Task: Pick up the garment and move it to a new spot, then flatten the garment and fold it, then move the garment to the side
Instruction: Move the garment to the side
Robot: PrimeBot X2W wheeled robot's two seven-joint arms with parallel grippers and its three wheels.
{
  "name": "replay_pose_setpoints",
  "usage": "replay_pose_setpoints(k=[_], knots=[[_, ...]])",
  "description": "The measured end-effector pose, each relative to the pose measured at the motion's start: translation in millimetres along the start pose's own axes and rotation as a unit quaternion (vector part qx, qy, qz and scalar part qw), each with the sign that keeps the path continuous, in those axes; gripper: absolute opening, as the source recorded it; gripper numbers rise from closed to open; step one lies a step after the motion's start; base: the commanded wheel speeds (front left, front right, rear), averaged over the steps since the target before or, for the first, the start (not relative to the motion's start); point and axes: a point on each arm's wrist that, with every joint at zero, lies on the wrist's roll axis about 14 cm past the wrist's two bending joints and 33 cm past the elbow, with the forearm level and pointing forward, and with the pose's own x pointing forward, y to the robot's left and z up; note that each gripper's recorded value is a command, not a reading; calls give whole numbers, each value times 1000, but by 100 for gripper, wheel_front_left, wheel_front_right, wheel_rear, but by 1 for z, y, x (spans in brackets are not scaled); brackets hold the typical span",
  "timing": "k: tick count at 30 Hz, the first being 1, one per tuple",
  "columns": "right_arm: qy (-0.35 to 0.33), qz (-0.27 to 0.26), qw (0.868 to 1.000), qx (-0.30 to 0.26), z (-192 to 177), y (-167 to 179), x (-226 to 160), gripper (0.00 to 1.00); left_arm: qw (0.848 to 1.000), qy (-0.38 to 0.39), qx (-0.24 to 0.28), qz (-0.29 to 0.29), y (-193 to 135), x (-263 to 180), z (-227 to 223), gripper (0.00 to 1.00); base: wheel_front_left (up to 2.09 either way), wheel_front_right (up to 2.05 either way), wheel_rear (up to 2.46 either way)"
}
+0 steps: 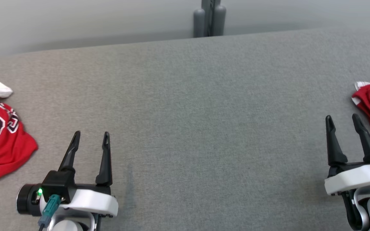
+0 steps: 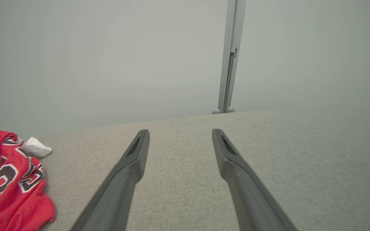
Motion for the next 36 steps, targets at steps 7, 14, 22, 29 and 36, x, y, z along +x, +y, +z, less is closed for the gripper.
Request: replay_pose_setpoints(k=[7, 14, 22, 29, 36], knots=[[-20, 40, 999, 1, 22, 31, -11, 100, 999, 3, 9, 45, 29, -28, 2, 100, 0, 0, 0], [-22, 42, 999, 2, 33, 35, -33, 100, 998, 7, 1, 57, 35, -49, 2, 100, 0, 0, 0], [-20, 35, 999, 0, 37, 34, -58, 100, 998, 14, -9, 58, 35, -66, 1, 100, 0, 0, 0], [-27, 31, 999, -4, 44, 33, -65, 100, 998, 13, -6, 55, 35, -70, 3, 100, 0, 0, 0], [-28, 32, 999, -4, 46, 35, -66, 100, 998, 14, -11, 54, 34, -70, 3, 100, 0, 0, 0]])
